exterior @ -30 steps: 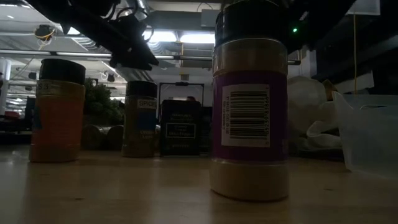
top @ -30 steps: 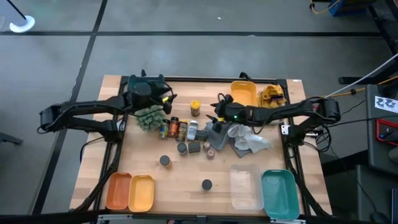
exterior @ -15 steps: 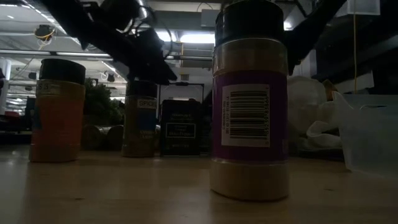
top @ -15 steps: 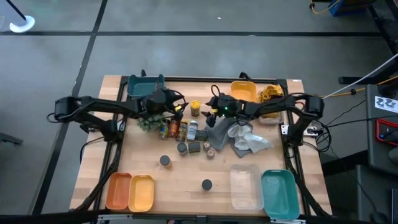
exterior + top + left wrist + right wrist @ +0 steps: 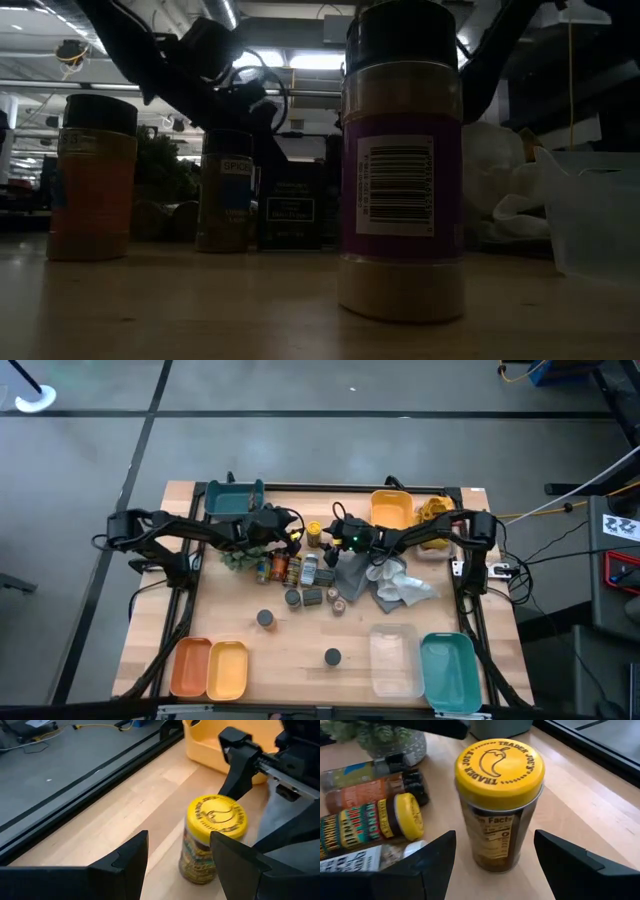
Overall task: Sort spices by type
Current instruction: Put the yellow seasoning bottle into the top yellow bin
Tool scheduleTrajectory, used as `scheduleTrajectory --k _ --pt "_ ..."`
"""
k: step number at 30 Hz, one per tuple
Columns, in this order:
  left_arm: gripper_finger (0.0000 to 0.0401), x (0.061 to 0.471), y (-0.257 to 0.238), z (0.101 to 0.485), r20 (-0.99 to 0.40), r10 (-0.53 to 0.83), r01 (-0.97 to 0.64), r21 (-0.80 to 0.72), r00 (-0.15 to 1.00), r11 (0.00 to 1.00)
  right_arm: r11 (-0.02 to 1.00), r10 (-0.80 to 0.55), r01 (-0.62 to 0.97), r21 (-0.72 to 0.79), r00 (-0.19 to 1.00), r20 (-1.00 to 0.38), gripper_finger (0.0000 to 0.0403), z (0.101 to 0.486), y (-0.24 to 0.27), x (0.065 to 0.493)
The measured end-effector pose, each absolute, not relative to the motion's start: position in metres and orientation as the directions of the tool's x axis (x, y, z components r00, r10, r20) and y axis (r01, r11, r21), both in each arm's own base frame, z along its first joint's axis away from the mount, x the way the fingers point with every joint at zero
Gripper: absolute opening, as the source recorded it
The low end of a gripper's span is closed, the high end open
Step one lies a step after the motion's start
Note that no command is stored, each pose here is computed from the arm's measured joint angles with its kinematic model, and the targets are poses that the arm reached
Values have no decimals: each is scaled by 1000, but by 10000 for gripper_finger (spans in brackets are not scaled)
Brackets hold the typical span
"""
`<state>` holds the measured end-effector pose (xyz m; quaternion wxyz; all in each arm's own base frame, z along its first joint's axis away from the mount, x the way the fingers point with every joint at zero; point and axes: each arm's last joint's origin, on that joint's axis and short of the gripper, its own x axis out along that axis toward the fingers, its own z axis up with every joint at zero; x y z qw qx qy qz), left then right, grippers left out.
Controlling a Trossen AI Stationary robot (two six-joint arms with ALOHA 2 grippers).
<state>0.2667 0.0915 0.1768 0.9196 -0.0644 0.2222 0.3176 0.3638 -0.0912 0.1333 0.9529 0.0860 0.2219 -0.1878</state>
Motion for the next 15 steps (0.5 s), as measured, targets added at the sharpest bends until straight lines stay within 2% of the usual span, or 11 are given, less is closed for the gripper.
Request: scheduleTrajectory --k 15 --pt "196 264 98 175 -441 643 -692 65 626 719 914 -351 403 32 830 -433 269 130 -99 392"
